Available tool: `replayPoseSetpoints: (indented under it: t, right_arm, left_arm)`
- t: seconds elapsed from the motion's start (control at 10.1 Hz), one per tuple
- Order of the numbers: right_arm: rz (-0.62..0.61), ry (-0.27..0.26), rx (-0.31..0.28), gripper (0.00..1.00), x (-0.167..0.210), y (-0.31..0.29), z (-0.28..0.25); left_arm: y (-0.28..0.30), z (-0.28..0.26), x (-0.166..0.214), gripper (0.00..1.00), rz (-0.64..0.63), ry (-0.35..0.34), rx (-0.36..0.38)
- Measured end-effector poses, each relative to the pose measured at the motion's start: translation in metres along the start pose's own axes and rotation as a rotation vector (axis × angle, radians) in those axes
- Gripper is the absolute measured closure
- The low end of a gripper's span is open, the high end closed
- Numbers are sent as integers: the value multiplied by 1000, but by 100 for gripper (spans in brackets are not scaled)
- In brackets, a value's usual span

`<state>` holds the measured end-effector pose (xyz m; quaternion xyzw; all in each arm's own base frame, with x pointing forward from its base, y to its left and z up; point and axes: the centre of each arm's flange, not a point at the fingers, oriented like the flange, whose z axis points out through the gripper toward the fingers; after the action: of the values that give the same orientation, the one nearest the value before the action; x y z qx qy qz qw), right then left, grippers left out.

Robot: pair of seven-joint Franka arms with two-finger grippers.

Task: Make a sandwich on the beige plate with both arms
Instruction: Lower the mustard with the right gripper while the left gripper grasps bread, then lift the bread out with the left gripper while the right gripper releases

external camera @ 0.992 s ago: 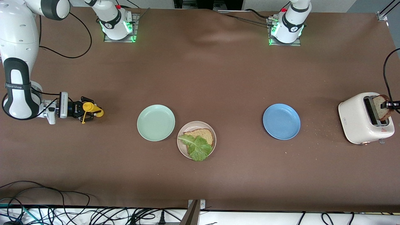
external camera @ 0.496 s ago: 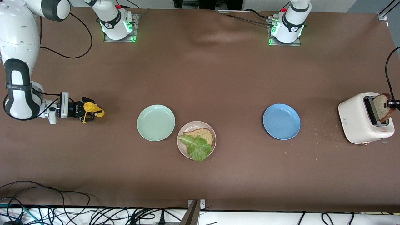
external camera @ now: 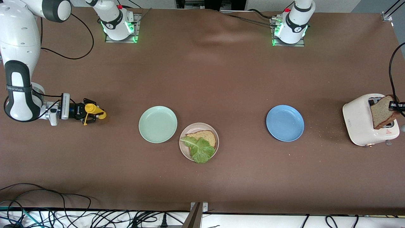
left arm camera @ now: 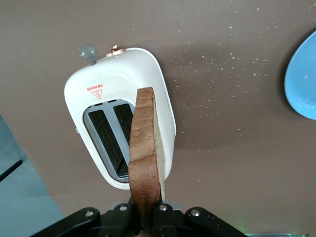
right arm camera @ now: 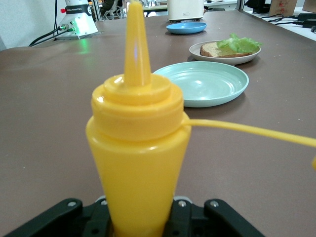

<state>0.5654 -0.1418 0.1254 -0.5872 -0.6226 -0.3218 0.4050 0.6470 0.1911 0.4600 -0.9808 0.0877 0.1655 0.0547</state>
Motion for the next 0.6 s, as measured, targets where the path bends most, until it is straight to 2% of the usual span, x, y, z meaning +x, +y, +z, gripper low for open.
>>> replayPoseSetpoints:
  t: [0.1, 0.2, 0.3, 0.5, 0.6]
  right_arm:
    - [1, 0, 1, 71, -1, 0, 0]
    - [3, 1, 1, 60, -1, 0, 1]
    - [2, 2, 2, 41, -1, 1, 2]
    - [20, 2, 3, 14, 4, 7, 0]
    - [40, 9, 7, 0, 12, 13, -5]
  left_arm:
    - [16, -6, 6, 91, 16, 31, -85]
    - [30, -4, 13, 91, 27, 65, -216]
    - [43, 1, 21, 91, 36, 84, -331]
    - [90, 15, 51, 91, 48, 94, -545]
    - [123, 24, 71, 91, 73, 95, -684]
